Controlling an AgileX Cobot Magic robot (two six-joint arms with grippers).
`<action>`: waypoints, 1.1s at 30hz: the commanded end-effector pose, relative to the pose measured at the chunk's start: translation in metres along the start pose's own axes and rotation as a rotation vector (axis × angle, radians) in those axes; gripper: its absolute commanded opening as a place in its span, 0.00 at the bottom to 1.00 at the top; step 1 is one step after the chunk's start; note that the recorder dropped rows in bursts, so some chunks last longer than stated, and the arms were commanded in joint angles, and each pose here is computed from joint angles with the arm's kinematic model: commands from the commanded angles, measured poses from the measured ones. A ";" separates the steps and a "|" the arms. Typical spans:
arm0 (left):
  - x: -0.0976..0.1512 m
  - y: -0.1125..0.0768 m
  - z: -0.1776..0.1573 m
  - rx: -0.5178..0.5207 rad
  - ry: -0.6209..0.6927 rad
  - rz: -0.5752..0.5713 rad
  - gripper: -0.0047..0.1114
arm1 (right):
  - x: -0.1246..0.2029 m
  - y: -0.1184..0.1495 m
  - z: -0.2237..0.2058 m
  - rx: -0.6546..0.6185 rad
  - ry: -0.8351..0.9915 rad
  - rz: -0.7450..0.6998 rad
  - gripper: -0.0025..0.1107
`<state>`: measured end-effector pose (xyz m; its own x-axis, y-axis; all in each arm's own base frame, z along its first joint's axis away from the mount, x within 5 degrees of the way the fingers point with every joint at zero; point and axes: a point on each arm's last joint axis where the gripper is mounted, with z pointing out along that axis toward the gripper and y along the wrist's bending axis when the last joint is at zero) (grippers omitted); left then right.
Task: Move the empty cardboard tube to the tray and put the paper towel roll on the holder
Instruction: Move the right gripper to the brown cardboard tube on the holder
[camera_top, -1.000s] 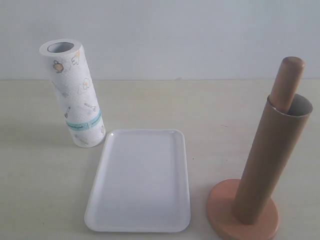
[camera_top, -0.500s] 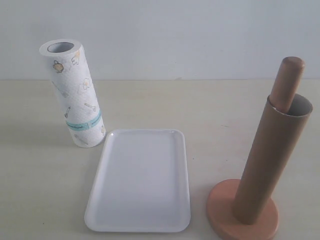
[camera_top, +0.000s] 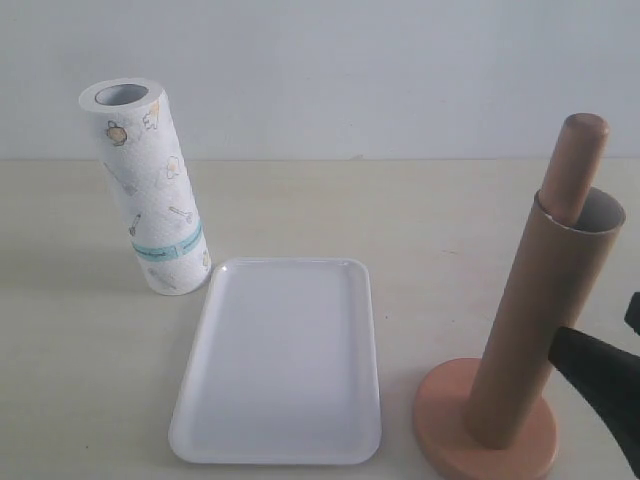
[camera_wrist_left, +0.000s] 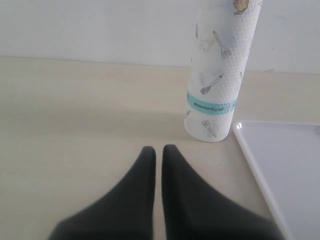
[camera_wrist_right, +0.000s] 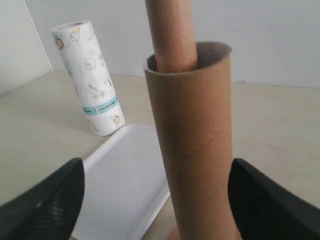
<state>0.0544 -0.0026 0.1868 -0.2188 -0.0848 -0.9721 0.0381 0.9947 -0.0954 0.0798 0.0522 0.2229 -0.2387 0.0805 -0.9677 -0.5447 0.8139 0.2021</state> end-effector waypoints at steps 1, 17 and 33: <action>0.000 0.000 0.000 0.006 -0.011 -0.005 0.08 | 0.004 -0.008 0.011 0.004 0.048 0.014 0.68; 0.000 0.000 0.000 0.006 -0.011 -0.005 0.08 | 0.016 -0.020 0.027 -0.024 0.174 -0.038 0.68; 0.000 0.000 0.000 0.006 -0.011 -0.005 0.08 | 0.001 -0.021 0.030 -0.014 0.138 0.001 0.68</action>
<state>0.0544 -0.0026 0.1868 -0.2188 -0.0848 -0.9721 0.0381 0.9947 -0.0954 0.1136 0.0522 0.2111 -0.3458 -0.0180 -0.9381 -0.5606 0.8057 0.1912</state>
